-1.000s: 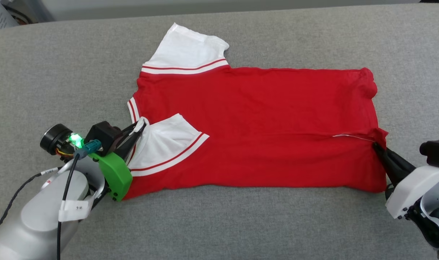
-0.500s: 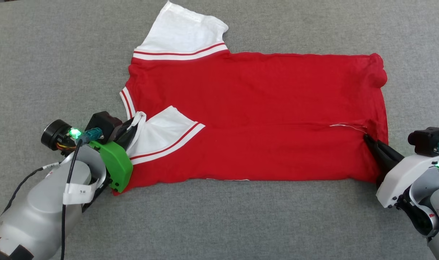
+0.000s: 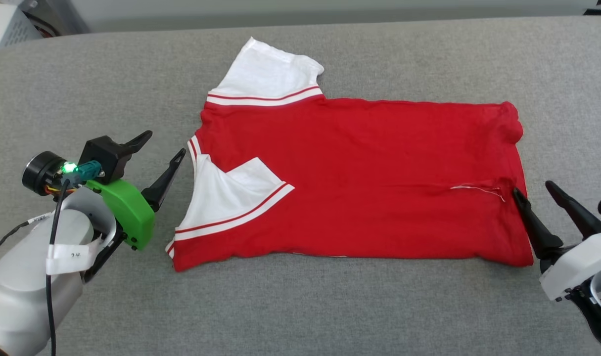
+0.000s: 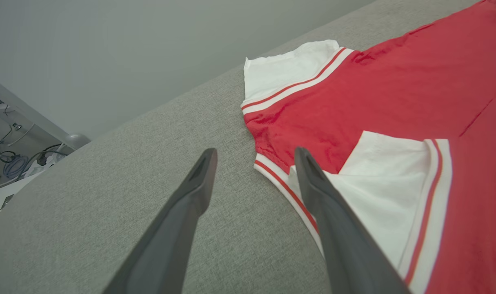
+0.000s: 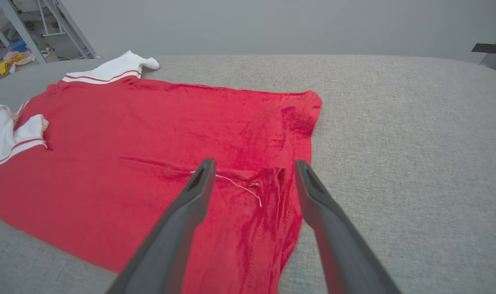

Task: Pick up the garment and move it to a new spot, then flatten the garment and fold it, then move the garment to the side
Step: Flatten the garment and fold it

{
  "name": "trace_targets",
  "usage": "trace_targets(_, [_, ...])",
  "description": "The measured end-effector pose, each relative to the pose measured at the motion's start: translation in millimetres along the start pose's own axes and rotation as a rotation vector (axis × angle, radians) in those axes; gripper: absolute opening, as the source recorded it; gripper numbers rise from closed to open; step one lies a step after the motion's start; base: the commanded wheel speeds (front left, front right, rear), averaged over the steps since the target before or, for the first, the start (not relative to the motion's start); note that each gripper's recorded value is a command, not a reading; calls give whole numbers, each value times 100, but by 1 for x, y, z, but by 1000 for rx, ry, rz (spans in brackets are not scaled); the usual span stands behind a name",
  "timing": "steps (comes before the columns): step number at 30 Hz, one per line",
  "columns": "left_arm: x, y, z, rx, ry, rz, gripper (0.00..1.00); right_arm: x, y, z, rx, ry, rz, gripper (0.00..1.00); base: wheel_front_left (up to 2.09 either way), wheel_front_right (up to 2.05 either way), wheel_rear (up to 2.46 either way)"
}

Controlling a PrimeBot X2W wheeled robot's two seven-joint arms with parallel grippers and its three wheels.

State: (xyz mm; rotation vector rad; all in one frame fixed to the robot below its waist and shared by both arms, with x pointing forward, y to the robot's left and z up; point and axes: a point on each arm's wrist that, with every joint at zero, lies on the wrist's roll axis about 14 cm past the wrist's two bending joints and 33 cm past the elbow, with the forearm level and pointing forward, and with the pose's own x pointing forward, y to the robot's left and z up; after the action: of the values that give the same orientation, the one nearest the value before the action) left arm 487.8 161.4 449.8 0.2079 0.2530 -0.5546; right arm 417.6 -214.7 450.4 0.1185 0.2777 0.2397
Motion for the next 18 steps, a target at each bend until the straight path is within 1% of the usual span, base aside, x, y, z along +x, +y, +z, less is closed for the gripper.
trace_targets(4, [-10,0,14,9,28,-13,100,-9,3,20,-15,-40,-3,100,0,0,0])
trace_targets(7, [-15,-7,19,-31,110,-41,100,-14,2,30,-42,-56,-10,100,0,0,0])
trace_targets(10, [-21,-13,20,-84,215,-74,100,-15,5,37,-50,-65,-10,100,0,0,0])
trace_targets(14, [-29,-26,11,-183,408,-135,100,-14,11,38,-59,-61,-3,100,0,0,0])
trace_targets(18, [-36,-38,-6,-213,579,-187,100,-13,14,34,-53,-47,0,100,0,0,0])
